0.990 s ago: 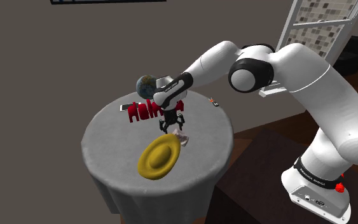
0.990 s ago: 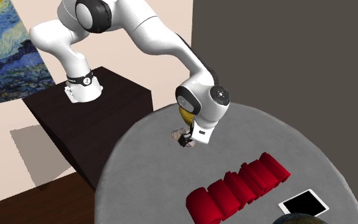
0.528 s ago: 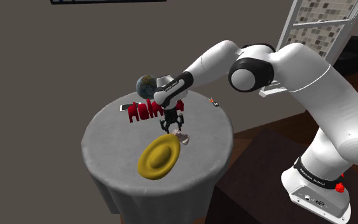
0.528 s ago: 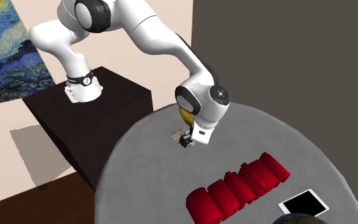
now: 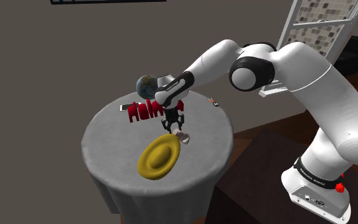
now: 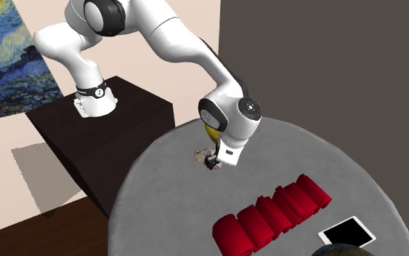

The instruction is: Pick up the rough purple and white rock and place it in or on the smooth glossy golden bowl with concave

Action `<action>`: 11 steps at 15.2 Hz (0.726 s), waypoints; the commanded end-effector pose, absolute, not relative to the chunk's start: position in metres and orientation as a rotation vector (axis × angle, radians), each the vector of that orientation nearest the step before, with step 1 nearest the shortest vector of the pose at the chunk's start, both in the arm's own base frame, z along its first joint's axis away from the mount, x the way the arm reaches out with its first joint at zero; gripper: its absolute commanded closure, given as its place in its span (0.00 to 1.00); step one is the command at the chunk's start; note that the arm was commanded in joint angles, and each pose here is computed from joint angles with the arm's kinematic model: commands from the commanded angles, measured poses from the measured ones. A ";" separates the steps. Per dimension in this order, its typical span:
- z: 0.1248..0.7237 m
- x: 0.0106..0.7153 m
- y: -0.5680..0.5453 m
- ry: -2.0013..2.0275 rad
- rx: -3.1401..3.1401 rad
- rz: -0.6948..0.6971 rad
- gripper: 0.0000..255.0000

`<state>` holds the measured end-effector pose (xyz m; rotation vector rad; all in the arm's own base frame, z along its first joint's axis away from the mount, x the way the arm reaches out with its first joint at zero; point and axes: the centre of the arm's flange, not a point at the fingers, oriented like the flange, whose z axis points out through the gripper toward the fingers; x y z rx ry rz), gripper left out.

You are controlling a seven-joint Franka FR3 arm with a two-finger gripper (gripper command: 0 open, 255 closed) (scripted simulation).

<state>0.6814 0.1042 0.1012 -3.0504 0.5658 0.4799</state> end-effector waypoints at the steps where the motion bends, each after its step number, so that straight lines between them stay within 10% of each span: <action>1: 0.099 0.678 0.119 0.558 -3.031 0.512 1.00; 11: 0.140 0.678 0.118 0.558 -3.031 0.511 1.00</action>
